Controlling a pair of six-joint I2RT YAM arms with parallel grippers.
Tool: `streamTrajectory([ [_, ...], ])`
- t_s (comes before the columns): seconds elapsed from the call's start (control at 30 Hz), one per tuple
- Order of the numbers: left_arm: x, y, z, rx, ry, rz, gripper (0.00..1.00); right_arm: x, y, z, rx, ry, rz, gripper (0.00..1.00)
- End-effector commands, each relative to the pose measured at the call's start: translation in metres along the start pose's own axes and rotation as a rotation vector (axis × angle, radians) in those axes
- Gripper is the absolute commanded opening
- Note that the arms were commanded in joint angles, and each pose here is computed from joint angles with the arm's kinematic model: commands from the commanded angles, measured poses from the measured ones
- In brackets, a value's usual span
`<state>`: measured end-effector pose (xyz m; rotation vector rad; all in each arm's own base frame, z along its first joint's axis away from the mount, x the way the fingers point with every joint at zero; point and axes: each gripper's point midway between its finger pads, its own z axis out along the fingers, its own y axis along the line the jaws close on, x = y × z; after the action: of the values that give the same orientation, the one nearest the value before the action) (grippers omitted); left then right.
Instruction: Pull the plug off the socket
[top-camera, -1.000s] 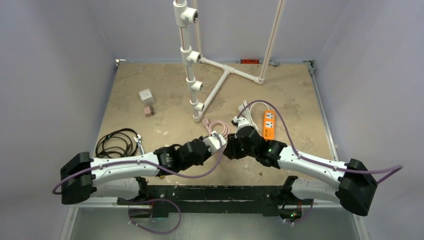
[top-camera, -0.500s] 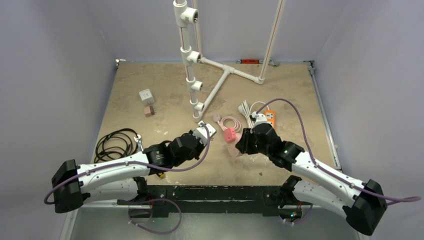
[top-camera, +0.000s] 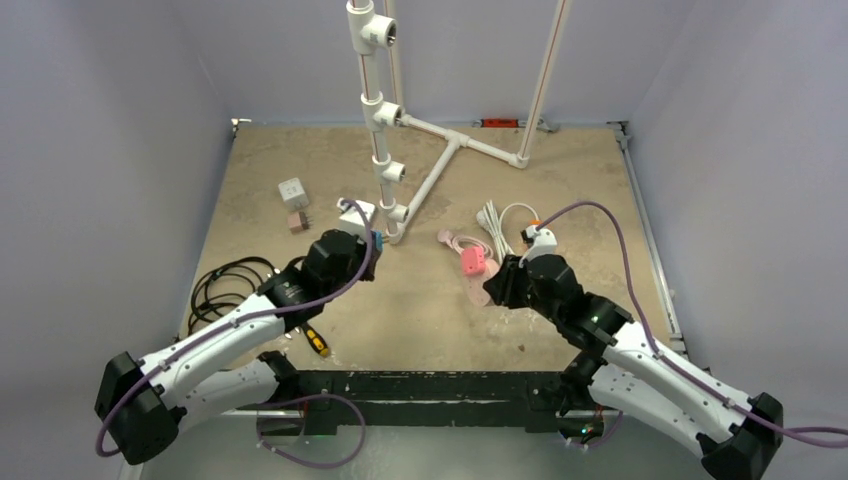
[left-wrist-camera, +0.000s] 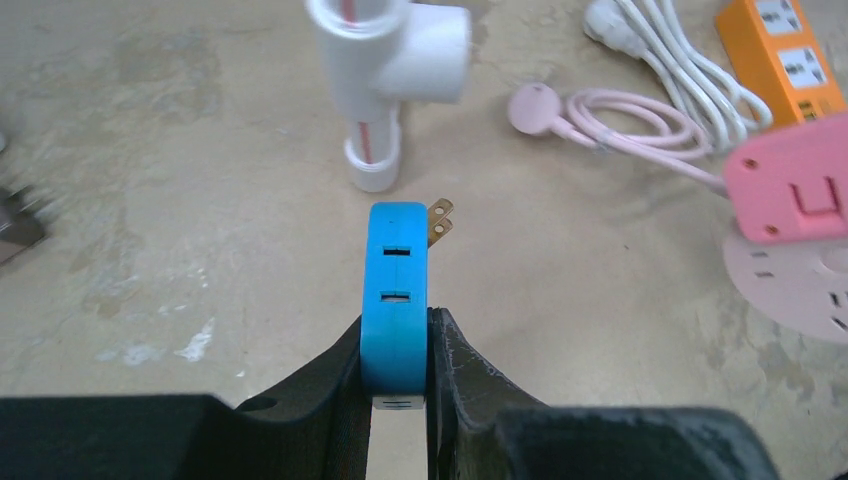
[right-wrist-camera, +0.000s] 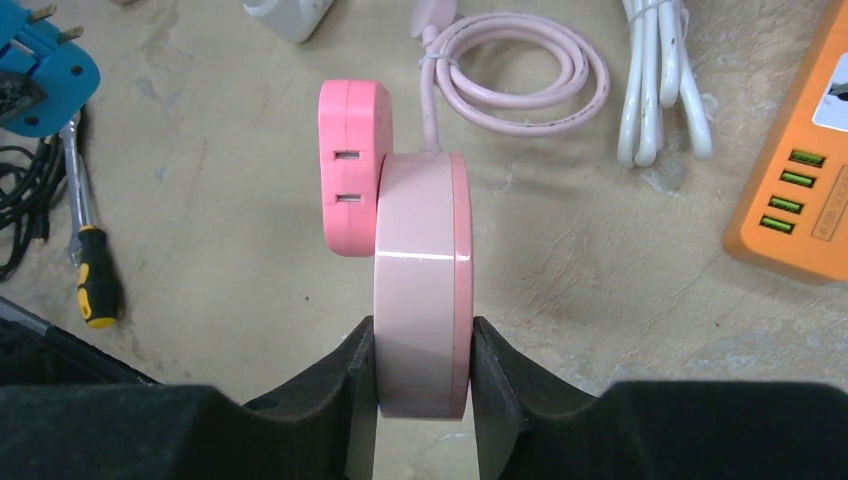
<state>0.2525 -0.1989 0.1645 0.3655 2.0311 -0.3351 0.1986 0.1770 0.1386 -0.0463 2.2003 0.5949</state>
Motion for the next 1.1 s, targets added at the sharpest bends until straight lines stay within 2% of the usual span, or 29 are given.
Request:
streamTrajectory([
  [0.0,-0.014,0.030,0.001,-0.045,-0.084,-0.175,0.00,-0.032,0.010,-0.012,-0.049,-0.134,0.017,0.00],
  [0.13,-0.015,0.070,0.005,-0.149,-0.131,-0.267,0.00,-0.034,0.018,-0.023,-0.106,-0.151,0.014,0.00],
  [0.27,-0.036,0.106,0.011,-0.250,-0.242,-0.314,0.00,-0.032,0.023,-0.030,-0.152,-0.140,0.001,0.00],
  [0.5,-0.032,0.175,0.030,-0.382,-0.281,-0.446,0.00,-0.031,0.024,-0.035,-0.164,-0.139,-0.012,0.00],
  [0.63,-0.008,0.205,0.041,-0.431,-0.257,-0.489,0.00,-0.029,0.027,-0.034,-0.182,-0.126,-0.022,0.00],
  [0.87,0.042,0.223,0.060,-0.417,-0.167,-0.516,0.00,-0.021,0.024,-0.024,-0.149,-0.077,-0.037,0.00],
  [1.07,0.046,0.233,0.067,-0.406,-0.151,-0.554,0.09,-0.021,0.029,-0.023,-0.174,-0.076,-0.038,0.00],
])
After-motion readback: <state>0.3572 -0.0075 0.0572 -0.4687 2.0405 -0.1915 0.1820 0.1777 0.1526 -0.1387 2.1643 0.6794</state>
